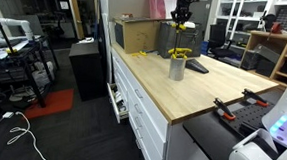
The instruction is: Remove the wrench from the black stand and put it in the silver holder.
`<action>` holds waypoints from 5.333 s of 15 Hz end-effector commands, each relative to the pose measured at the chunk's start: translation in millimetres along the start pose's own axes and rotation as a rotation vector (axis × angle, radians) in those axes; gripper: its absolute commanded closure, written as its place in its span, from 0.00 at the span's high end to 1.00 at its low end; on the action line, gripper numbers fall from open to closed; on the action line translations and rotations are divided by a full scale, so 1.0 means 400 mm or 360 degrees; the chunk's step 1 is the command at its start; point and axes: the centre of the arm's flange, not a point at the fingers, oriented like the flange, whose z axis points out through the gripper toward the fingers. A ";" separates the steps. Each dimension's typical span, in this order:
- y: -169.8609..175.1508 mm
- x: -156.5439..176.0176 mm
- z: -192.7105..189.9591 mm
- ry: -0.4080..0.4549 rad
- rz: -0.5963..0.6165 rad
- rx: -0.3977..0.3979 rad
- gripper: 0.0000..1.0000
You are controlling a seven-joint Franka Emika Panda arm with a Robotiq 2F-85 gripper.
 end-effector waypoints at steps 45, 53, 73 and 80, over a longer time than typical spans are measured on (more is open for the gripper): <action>-0.030 -0.108 0.249 -0.0095 -0.1192 -0.0075 0.06; 0.002 -0.105 0.190 -0.0070 -0.1547 -0.0025 0.06; 0.083 -0.135 0.049 -0.0013 -0.0996 0.0116 1.00; 0.237 -0.127 -0.041 0.0027 -0.0371 0.0072 1.00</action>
